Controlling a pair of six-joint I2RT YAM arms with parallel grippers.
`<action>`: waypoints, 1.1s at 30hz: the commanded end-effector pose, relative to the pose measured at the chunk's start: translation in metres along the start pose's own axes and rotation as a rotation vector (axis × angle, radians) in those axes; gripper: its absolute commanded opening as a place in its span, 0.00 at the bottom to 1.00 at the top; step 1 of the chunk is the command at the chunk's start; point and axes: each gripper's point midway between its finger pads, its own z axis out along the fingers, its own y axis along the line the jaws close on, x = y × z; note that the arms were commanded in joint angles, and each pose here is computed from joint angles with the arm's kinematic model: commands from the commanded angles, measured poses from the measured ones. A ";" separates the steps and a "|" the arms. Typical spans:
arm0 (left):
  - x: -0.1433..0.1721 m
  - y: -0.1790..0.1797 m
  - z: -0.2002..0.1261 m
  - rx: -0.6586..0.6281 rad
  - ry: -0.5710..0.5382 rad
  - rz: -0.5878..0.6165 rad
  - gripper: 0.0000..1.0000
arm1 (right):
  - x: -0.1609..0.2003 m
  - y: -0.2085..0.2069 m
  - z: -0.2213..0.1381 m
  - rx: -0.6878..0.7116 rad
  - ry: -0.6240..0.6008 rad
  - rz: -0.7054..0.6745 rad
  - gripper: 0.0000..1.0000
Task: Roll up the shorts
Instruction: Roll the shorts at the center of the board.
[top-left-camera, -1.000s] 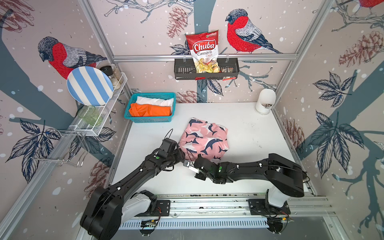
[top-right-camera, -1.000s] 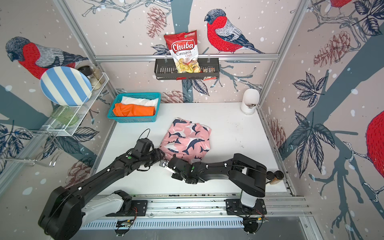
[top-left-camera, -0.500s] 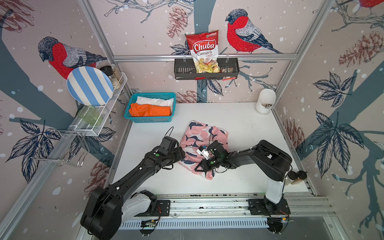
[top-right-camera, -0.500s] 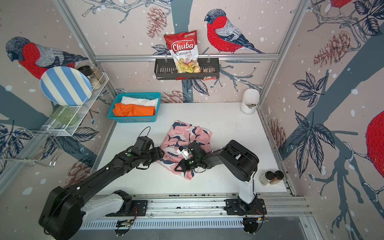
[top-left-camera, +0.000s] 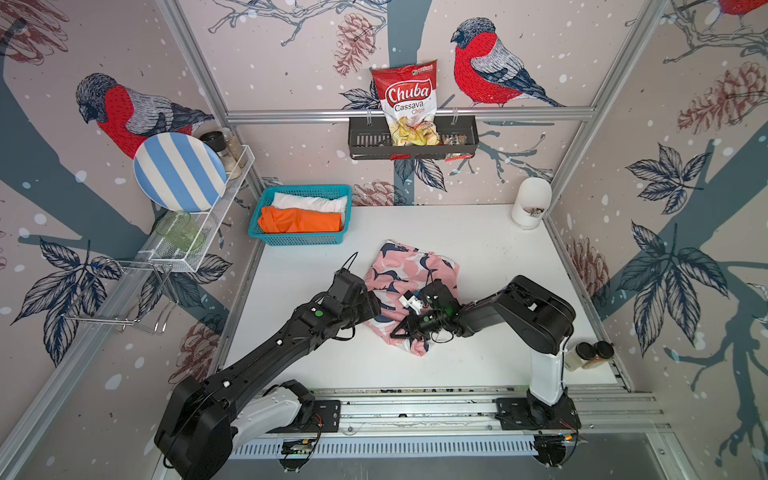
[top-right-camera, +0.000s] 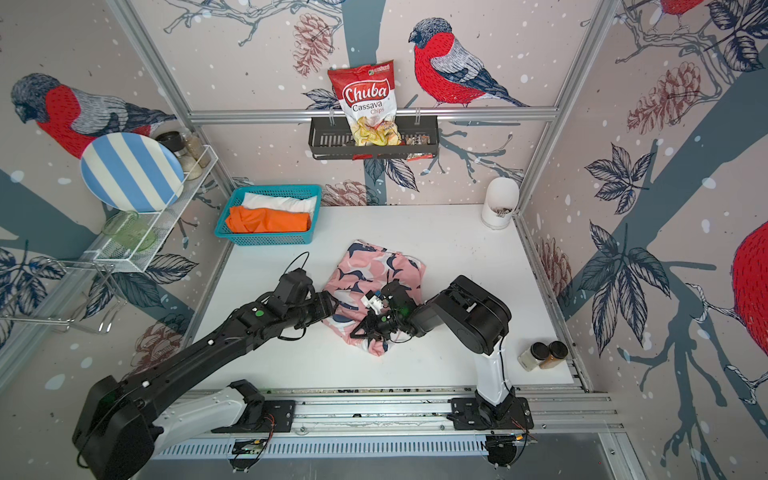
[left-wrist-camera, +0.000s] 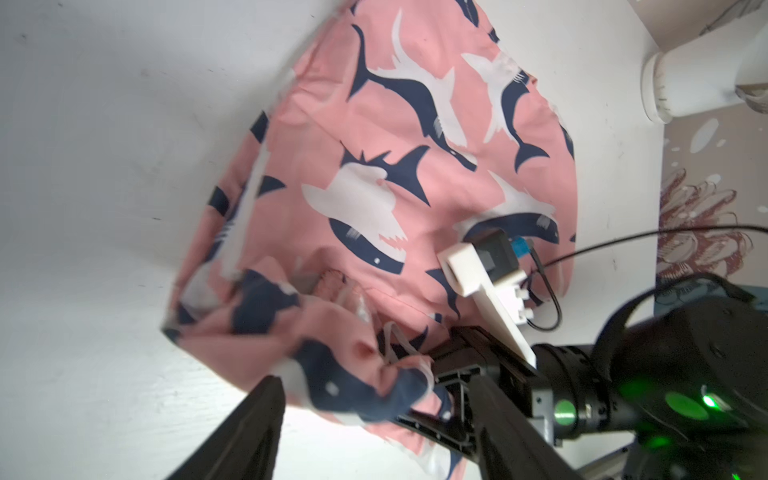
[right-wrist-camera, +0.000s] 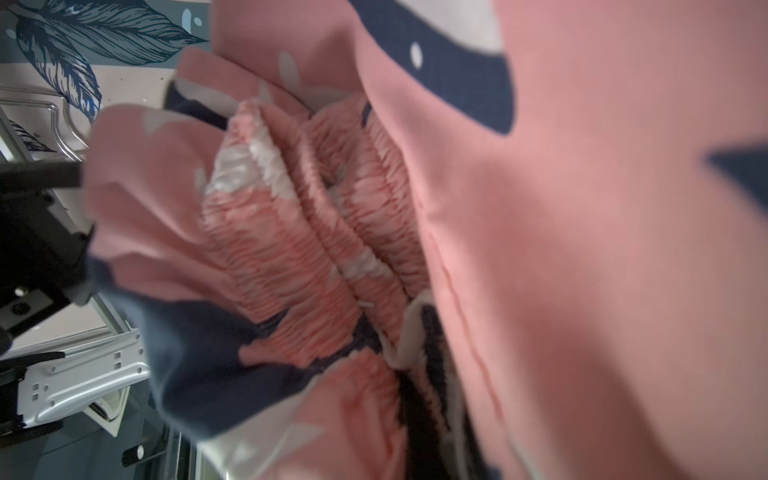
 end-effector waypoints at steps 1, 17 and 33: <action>0.016 0.025 -0.002 -0.092 0.007 -0.061 0.70 | 0.001 -0.008 0.000 0.029 0.000 0.046 0.00; 0.004 0.027 0.044 -0.123 -0.020 -0.025 0.78 | 0.007 -0.011 -0.003 0.055 0.012 0.035 0.00; 0.023 0.082 0.081 -0.256 0.152 0.042 0.66 | -0.016 0.001 -0.034 0.349 -0.103 -0.189 0.55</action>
